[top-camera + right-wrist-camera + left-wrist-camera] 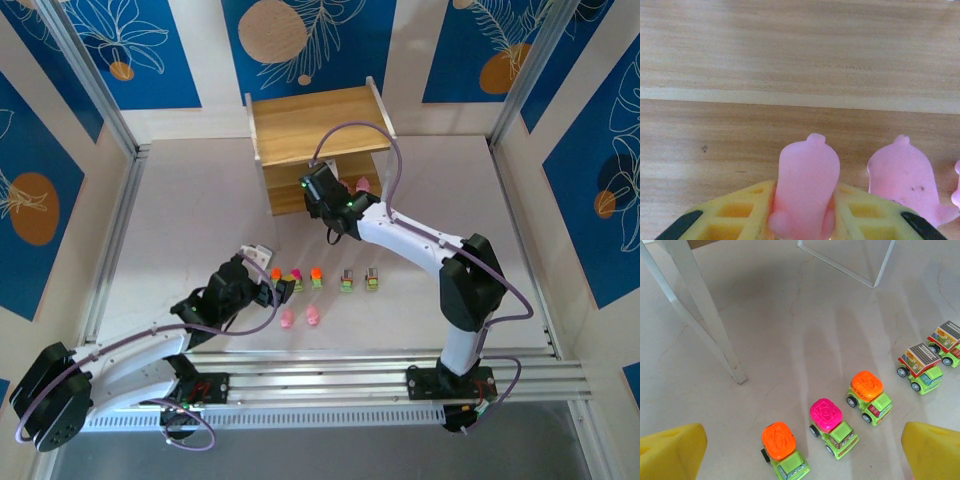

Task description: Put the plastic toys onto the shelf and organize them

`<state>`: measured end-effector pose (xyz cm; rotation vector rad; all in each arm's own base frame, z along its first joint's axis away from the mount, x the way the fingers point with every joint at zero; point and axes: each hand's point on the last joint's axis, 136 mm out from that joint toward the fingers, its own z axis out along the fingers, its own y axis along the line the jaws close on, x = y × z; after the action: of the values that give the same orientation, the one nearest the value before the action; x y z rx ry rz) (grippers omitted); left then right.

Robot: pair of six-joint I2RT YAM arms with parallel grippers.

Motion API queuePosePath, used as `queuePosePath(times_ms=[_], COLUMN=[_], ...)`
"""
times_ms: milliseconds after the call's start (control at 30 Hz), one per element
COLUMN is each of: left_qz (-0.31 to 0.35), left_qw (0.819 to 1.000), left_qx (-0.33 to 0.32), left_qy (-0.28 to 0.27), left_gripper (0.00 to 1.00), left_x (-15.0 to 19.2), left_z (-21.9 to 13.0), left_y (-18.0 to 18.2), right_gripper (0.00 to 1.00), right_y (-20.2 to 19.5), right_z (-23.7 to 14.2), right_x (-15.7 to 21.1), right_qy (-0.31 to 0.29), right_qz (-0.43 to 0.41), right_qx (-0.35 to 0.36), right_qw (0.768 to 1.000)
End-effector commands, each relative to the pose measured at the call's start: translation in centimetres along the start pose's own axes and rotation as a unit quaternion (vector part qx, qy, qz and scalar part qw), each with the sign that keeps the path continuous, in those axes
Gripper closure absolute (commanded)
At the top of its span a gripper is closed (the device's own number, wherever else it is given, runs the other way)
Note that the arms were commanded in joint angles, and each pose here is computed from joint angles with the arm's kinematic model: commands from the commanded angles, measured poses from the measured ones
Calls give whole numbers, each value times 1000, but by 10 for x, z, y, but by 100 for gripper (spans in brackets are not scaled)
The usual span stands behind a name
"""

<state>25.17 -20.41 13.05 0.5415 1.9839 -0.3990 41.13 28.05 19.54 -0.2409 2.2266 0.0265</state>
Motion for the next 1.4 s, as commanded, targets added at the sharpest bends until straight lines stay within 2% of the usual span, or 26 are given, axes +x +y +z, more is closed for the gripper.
queuePosePath(times_ms=[0, 933, 1367], left_qz=[0, 4, 4], left_qw=[1000, 1000, 1000], left_qx=[3, 16, 13], left_qy=[0, 12, 14], left_gripper=[0, 0, 0], left_x=[0, 3, 4], left_z=[1, 4, 5], left_y=[0, -5, -4], right_gripper=[69, 65, 57], right_y=[-3, -9, -10], right_z=[3, 15, 11], right_x=[-15, 1, 1], right_qy=[-24, -10, -11], right_qz=[9, -1, -3], right_qx=[12, 32, 31], right_qw=[1000, 999, 999])
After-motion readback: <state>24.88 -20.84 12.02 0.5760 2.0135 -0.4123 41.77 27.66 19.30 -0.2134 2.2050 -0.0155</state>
